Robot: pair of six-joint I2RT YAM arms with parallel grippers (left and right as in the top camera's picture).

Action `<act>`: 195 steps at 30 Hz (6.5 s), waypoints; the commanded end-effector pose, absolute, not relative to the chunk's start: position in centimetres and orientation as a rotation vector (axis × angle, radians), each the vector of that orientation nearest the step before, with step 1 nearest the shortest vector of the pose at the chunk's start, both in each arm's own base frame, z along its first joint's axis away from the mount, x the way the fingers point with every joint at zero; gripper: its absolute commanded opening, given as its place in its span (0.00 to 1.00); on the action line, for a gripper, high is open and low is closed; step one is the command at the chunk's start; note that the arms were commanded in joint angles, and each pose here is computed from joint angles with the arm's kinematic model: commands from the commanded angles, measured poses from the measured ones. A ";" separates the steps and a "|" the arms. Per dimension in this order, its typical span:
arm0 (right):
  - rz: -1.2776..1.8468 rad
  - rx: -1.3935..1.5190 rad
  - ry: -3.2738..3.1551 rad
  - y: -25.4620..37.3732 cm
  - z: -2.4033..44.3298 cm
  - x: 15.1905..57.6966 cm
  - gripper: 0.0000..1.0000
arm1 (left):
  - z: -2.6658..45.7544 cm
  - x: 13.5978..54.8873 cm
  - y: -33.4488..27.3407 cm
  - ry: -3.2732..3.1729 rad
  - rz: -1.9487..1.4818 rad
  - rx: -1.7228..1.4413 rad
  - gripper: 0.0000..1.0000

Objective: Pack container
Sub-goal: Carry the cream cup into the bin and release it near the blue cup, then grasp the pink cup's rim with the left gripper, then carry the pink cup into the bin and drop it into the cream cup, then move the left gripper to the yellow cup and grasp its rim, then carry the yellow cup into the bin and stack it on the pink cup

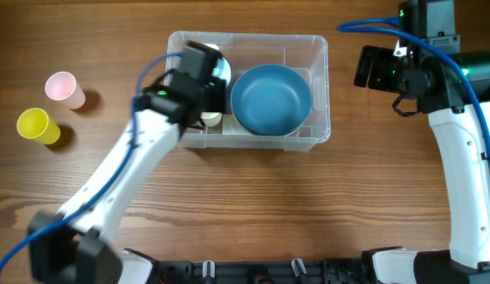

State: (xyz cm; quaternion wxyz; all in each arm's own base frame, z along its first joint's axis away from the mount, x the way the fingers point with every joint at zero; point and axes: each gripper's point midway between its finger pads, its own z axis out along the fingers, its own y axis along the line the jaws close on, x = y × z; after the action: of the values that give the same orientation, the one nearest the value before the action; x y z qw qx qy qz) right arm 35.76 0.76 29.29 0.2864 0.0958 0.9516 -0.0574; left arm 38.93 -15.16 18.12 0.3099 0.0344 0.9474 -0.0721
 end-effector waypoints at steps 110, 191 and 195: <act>-0.141 0.251 2.536 0.9 29.6 35.7 1.00 | 17.9 37.2 -18.9 2.527 -0.104 0.413 0.04; -0.141 0.251 2.536 0.9 29.6 35.7 1.00 | 6.9 37.2 24.8 2.579 0.296 -0.998 0.04; -0.141 0.250 2.537 0.9 29.6 35.7 1.00 | 11.4 38.5 23.5 2.483 0.239 -0.931 0.04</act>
State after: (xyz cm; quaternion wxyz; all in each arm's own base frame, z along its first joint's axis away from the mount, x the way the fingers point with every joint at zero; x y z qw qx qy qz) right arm 35.75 0.75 29.28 0.2862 0.0958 0.9516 -0.0574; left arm 36.96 24.42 5.94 0.1658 -0.3514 0.9157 0.1029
